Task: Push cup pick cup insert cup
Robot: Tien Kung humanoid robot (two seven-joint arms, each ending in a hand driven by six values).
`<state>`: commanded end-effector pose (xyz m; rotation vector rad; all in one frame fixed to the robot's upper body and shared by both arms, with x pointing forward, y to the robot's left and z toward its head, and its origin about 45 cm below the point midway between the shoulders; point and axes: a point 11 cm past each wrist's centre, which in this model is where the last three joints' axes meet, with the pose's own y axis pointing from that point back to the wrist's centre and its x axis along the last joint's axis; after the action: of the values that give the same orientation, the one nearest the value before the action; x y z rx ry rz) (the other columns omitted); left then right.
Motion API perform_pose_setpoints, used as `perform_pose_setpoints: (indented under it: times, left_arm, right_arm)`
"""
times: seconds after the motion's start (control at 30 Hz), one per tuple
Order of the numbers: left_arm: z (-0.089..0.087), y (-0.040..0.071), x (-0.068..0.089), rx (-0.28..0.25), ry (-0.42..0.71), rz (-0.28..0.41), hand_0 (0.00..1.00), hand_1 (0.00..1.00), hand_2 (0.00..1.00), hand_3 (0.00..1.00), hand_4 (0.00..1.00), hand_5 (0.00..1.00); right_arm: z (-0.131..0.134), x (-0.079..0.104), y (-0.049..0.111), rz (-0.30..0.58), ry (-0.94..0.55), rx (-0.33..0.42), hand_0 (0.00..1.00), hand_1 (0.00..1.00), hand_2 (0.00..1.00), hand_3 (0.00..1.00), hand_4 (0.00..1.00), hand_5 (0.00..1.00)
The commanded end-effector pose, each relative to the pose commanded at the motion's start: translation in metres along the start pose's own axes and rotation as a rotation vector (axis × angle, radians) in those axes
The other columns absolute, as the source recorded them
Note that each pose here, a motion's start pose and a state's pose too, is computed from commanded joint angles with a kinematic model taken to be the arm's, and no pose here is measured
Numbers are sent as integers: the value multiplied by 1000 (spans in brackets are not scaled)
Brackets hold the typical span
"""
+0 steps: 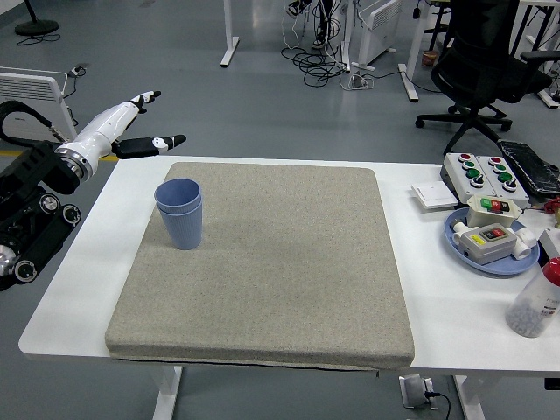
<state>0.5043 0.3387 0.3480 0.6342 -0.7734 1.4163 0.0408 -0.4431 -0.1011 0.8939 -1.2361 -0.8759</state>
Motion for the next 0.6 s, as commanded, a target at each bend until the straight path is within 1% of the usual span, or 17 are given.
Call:
perform_pose_setpoints:
  times: [0.03,0.07,0.1,0.2,0.27,0.3,0.33,0.37,0.4,0.47,0.5,0.6]
  left_arm:
    - [-2,5,0,0,73,44,676,726,765,758,667,928]
    - [-4,8,1,3,131,72,676,726,765,758,667,928]
    - [-6,11,0,8,188,94,631,667,685,631,564,998]
    - [-15,25,-5,22,363,153,631,667,685,631,564,998]
    - [-21,37,-15,25,481,149,631,667,685,631,564,998]
    - [-24,42,-19,28,535,140,644,670,690,671,544,998]
    - [-28,46,-23,36,587,134,644,670,690,671,544,998]
    - [-27,50,-28,27,651,120,644,670,690,671,544,998]
    - [-30,57,-35,24,707,100,644,670,690,671,544,998]
    - [-36,69,-48,32,821,88,644,670,690,671,544,998]
    - [-40,77,-55,38,892,93,711,747,761,761,554,998]
    - [-48,88,-66,58,1045,110,711,747,761,761,554,998]
  right_arm:
    - [0,0,0,0,-1,0,709,605,693,623,202,542]
    - [0,-1,0,0,-2,0,709,605,693,623,202,542]
    - [1,-1,0,-1,-2,0,709,605,693,622,202,543]
    - [1,-1,0,-1,-4,0,709,605,693,622,202,543]
    - [1,-1,0,-1,-5,0,709,605,693,622,202,543]
    - [1,-1,0,-1,-5,0,708,605,693,623,203,543]
    - [1,-1,0,-1,-5,0,708,605,693,623,203,543]
    - [2,-1,0,0,-5,-1,708,605,693,623,203,543]
    - [2,-2,0,0,-5,-1,708,605,693,623,203,543]
    - [2,-2,0,0,-4,-2,708,605,693,623,203,543]
    - [3,-2,-1,1,-4,-2,708,605,693,623,202,544]
    - [3,-1,-1,2,-3,-2,708,605,693,623,202,544]
